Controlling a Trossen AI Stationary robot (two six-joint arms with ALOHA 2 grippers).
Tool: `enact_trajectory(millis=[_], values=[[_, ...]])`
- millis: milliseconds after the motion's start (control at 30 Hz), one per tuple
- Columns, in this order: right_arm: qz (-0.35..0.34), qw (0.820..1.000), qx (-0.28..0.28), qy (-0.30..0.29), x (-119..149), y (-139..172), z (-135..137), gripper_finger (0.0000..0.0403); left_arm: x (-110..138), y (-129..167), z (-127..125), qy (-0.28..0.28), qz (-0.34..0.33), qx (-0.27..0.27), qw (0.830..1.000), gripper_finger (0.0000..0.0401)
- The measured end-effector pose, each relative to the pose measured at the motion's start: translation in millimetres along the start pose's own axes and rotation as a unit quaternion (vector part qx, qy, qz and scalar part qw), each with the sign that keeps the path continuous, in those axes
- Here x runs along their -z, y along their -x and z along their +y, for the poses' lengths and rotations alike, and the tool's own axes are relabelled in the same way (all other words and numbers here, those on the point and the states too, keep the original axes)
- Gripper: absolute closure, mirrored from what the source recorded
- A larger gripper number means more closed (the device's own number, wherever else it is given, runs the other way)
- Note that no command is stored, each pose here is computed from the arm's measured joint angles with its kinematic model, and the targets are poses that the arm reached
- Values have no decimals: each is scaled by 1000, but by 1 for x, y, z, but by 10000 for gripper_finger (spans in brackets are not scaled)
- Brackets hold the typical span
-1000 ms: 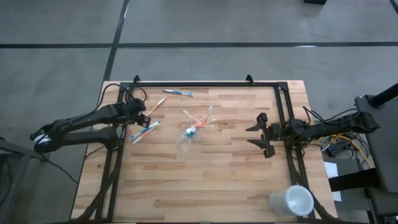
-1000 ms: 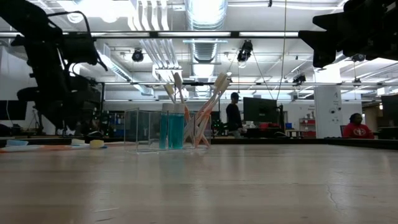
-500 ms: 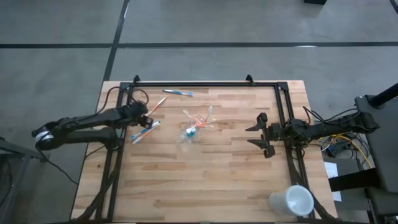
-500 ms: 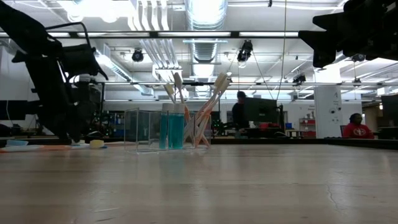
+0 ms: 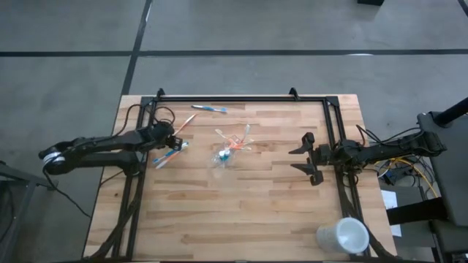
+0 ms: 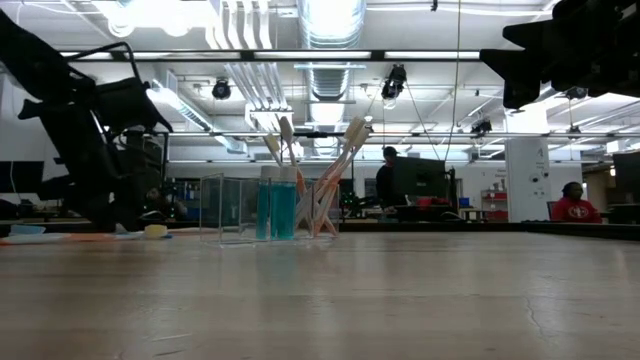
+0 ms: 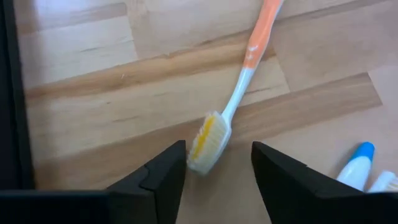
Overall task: Pick & Place toothbrushing station
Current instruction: Put the orange toothbrush into the transparent
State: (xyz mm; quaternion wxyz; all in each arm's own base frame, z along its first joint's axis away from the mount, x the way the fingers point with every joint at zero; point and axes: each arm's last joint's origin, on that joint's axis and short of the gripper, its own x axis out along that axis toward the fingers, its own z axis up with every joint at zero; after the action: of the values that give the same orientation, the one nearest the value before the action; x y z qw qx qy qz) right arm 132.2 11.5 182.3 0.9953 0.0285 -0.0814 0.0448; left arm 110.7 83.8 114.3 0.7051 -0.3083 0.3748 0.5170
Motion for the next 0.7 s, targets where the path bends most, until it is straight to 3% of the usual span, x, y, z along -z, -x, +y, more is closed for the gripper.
enact_trajectory(millis=[167, 400, 700], values=[[-1, 1000, 0, 0, 0, 0, 0, 188, 0, 0, 0, 1, -4, 2, 1000, 255], [0, 1000, 0, -1, 0, 0, 0, 188, -1, 0, -1, -2, -2, 12, 1000, 367], [0, 1000, 0, 0, 0, 0, 0, 188, -10, 6, -7, -22, -6, 36, 999, 365]])
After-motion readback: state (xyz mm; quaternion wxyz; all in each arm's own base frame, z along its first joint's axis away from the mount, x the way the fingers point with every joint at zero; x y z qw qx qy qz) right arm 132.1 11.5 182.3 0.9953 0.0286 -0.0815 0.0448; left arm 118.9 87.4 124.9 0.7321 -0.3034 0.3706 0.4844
